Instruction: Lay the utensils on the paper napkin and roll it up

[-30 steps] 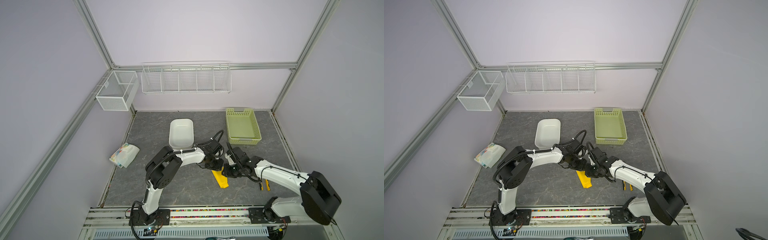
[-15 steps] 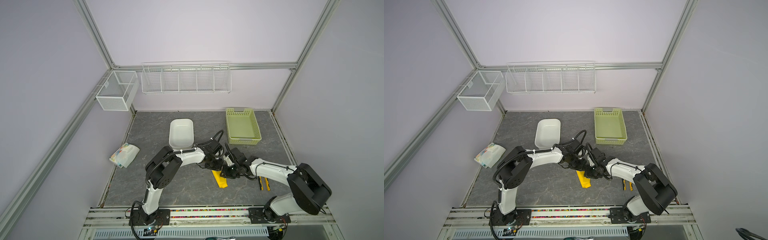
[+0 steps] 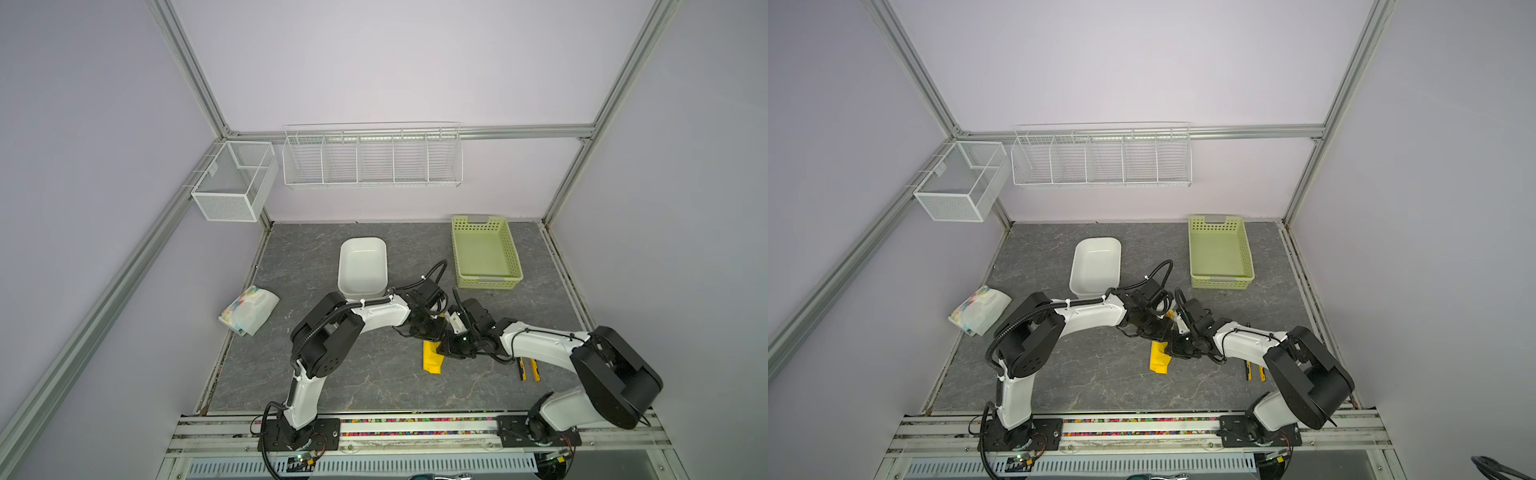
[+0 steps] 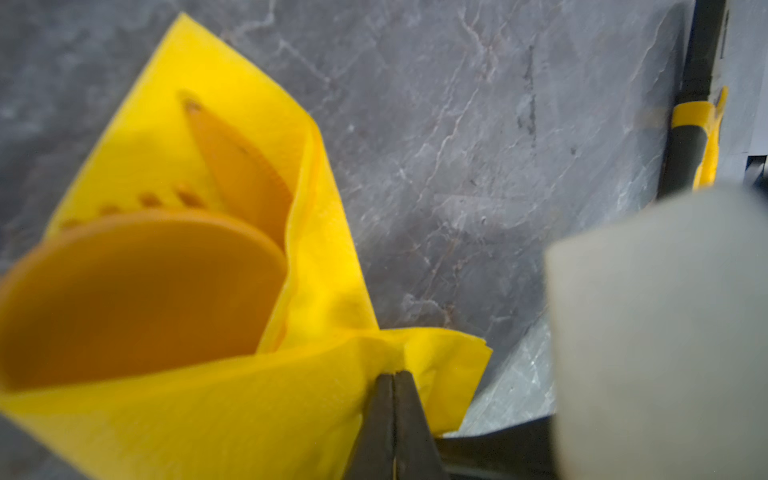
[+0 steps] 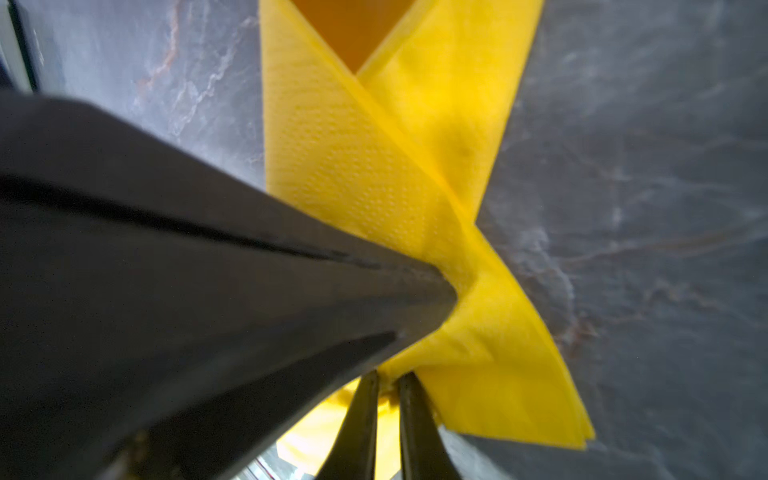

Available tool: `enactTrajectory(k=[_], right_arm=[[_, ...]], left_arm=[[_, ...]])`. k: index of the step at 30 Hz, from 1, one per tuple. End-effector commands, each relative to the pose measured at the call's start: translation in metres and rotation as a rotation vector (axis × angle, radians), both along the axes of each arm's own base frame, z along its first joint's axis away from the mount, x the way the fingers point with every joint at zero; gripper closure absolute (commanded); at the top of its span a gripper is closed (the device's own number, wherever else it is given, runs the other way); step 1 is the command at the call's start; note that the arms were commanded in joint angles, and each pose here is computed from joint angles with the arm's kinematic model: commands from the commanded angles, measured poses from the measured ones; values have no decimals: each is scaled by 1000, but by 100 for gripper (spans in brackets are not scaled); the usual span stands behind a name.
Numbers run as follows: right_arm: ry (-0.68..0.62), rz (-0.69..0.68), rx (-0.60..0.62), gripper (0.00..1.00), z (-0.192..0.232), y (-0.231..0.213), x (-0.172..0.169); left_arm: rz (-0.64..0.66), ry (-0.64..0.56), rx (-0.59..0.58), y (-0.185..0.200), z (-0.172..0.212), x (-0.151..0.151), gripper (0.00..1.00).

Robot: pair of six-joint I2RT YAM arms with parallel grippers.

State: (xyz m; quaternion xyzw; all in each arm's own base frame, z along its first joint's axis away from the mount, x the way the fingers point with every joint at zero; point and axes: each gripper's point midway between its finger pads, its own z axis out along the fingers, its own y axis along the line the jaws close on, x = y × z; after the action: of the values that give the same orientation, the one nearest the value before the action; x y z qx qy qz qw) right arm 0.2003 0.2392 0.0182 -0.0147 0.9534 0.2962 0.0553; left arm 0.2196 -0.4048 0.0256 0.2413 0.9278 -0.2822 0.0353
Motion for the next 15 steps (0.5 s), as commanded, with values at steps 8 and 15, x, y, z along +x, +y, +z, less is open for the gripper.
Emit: enactTrajectory(k=[8, 15], right_arm=[[148, -64, -125, 92, -41, -29, -30], [155, -66, -137, 93, -43, -31, -32]], left_arm=[[21, -93, -4, 12, 42, 2, 94], [99, -146, -26, 27, 77, 13, 89]])
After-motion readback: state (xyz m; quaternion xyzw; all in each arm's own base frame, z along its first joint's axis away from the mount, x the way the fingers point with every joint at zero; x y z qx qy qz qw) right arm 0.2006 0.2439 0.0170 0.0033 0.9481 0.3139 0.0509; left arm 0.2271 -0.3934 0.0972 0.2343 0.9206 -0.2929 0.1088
